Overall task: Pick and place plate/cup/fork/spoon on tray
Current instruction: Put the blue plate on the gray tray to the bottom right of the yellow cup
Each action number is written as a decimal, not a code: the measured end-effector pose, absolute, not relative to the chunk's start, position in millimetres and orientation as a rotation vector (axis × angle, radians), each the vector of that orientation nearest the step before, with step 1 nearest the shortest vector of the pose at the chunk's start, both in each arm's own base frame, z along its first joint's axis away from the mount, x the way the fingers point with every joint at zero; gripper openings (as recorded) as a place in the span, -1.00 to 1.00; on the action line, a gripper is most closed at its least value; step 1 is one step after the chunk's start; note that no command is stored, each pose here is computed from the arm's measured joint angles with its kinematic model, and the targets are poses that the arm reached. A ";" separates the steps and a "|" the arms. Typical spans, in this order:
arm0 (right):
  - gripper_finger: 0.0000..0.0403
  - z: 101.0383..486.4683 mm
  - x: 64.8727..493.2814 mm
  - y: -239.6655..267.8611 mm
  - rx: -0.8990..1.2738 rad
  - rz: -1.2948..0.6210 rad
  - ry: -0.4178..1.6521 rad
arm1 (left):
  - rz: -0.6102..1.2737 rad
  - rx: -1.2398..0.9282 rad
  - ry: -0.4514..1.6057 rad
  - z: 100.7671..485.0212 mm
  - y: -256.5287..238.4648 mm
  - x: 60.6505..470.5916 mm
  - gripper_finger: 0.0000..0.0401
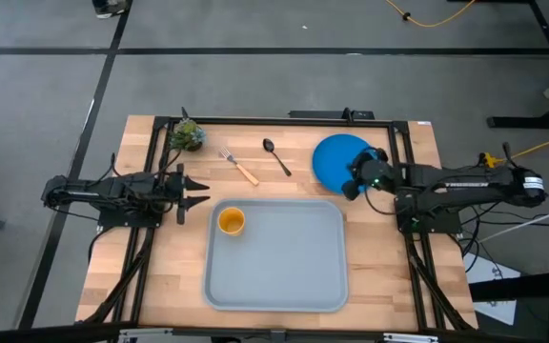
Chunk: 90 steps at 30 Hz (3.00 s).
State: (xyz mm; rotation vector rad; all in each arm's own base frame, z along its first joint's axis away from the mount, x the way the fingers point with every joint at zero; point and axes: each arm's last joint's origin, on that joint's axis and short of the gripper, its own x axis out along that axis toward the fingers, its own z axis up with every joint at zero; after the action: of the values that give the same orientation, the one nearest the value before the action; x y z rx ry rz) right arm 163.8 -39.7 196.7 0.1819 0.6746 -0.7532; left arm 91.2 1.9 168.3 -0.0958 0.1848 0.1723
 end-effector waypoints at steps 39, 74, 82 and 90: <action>-0.34 180.6 170.8 -32.0 0.251 -0.697 0.781 | 0.152 -0.052 0.194 167.8 1.4 91.2 -0.29; -0.34 128.4 178.5 -30.7 -0.085 -0.456 1.289 | 0.151 -0.052 0.197 167.5 1.4 91.4 -0.29; -0.34 123.5 180.7 -32.7 -0.108 -0.535 1.302 | 0.148 -0.052 0.198 167.4 1.3 91.4 -0.29; -0.89 124.0 180.0 -34.7 -0.156 -0.599 1.295 | 0.147 -0.052 0.198 167.4 1.3 91.4 -0.29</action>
State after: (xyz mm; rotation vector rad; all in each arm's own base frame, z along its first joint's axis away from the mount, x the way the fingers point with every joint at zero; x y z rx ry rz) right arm 180.0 -34.7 124.0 -0.1556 1.2953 -0.5989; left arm 91.4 1.3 167.4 -0.0520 0.1977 0.1475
